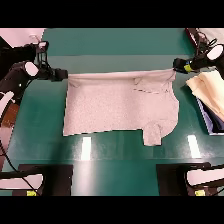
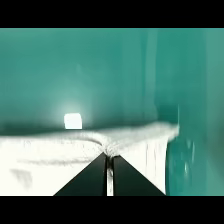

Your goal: Fold the shirts.

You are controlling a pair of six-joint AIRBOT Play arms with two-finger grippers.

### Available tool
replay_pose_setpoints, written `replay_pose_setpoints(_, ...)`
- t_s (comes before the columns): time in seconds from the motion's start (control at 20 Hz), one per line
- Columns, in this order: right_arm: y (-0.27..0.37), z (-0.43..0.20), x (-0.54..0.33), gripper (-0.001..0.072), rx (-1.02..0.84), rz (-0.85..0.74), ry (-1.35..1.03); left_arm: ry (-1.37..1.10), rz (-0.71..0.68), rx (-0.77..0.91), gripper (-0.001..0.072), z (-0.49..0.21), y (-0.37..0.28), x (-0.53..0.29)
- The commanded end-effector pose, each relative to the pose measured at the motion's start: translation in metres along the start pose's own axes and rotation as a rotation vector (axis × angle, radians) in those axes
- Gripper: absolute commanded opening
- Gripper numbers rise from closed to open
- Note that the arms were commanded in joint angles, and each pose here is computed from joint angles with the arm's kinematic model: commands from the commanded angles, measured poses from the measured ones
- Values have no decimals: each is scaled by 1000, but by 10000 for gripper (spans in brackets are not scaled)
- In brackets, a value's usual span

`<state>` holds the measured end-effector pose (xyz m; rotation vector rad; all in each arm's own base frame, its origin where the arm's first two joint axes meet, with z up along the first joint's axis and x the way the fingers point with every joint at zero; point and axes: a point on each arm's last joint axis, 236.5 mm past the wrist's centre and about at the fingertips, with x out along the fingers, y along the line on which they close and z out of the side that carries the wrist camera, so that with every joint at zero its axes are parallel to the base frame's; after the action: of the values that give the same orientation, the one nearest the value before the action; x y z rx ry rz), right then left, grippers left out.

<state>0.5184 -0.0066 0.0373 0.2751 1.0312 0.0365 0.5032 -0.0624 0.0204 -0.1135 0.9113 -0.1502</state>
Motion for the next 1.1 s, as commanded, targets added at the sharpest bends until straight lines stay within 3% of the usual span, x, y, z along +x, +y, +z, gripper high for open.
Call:
replay_pose_setpoints(0.0,-5,-46,-1,16,-56,-18,196,235,-31,88,23,-56,-4,-4)
replay_pose_setpoints(0.55,-18,-90,0,26,-61,-54,392,362,-45,88,27,-91,-4,-6)
replay_pose_setpoints(0.6,-18,-95,-2,97,-61,-54,416,373,-47,88,187,-94,-5,-7)
replay_pose_setpoints(0.65,-18,-97,-3,315,-60,-53,426,379,-47,84,382,-95,-5,-8)
replay_pose_setpoints(0.7,-18,-100,-5,387,-60,-52,438,386,-45,78,432,-96,-5,-9)
replay_pose_setpoints(1.05,-6,-107,-54,384,-88,-35,464,492,-27,-18,427,-117,16,-57)
